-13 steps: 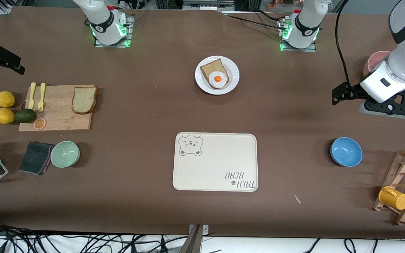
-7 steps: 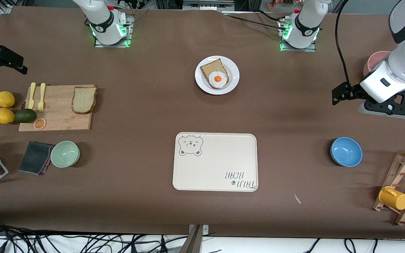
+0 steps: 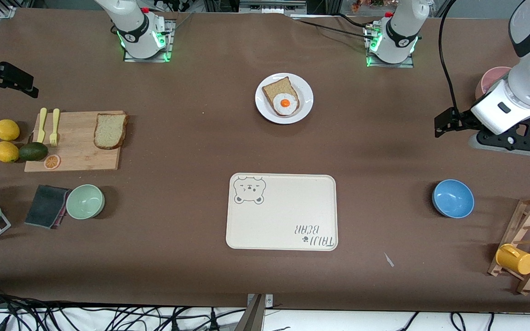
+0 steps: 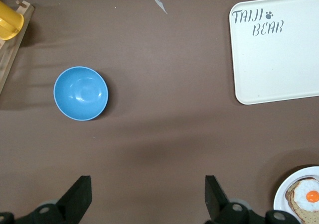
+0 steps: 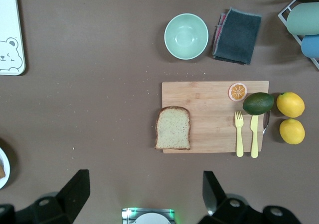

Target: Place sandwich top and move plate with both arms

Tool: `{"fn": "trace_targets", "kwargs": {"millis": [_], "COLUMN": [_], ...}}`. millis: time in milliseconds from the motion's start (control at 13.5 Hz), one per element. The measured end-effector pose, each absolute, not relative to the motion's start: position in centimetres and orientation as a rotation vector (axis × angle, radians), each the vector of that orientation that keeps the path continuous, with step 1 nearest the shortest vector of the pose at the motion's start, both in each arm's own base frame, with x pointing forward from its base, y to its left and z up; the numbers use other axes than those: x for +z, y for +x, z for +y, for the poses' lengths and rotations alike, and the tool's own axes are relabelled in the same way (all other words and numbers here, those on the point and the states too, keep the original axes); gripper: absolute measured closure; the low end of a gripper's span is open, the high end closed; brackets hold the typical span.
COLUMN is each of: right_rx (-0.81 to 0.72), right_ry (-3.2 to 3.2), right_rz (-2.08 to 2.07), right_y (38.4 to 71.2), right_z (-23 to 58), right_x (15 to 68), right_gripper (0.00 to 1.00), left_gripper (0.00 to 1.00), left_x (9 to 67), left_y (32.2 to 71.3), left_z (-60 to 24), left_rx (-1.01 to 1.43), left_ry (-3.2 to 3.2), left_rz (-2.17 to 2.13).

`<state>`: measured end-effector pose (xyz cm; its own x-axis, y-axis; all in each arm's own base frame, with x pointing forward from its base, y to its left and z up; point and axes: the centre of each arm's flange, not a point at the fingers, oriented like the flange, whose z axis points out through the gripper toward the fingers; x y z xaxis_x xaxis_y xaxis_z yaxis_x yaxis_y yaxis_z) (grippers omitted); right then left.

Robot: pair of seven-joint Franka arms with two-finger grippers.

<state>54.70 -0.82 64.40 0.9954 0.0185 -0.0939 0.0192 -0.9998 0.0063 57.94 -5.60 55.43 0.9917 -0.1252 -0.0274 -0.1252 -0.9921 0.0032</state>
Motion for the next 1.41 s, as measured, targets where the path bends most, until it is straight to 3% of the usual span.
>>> {"fn": "trace_targets", "kwargs": {"millis": [669,1412], "right_rx": [-0.149,-0.160], "right_ry": [3.130,3.116], "right_rz": [0.049,0.158], "right_y": [55.3,57.4], "right_z": [-0.2,5.4], "right_x": [63.1,49.8], "right_gripper": [0.00,0.00], "left_gripper": [0.00,0.00], "left_x": [55.4,55.3], "left_y": [58.0,58.0], "left_z": [-5.6,-5.6], "left_rx": [-0.044,-0.047], "left_ry": [3.134,3.134], "left_rz": [-0.197,-0.197]}}
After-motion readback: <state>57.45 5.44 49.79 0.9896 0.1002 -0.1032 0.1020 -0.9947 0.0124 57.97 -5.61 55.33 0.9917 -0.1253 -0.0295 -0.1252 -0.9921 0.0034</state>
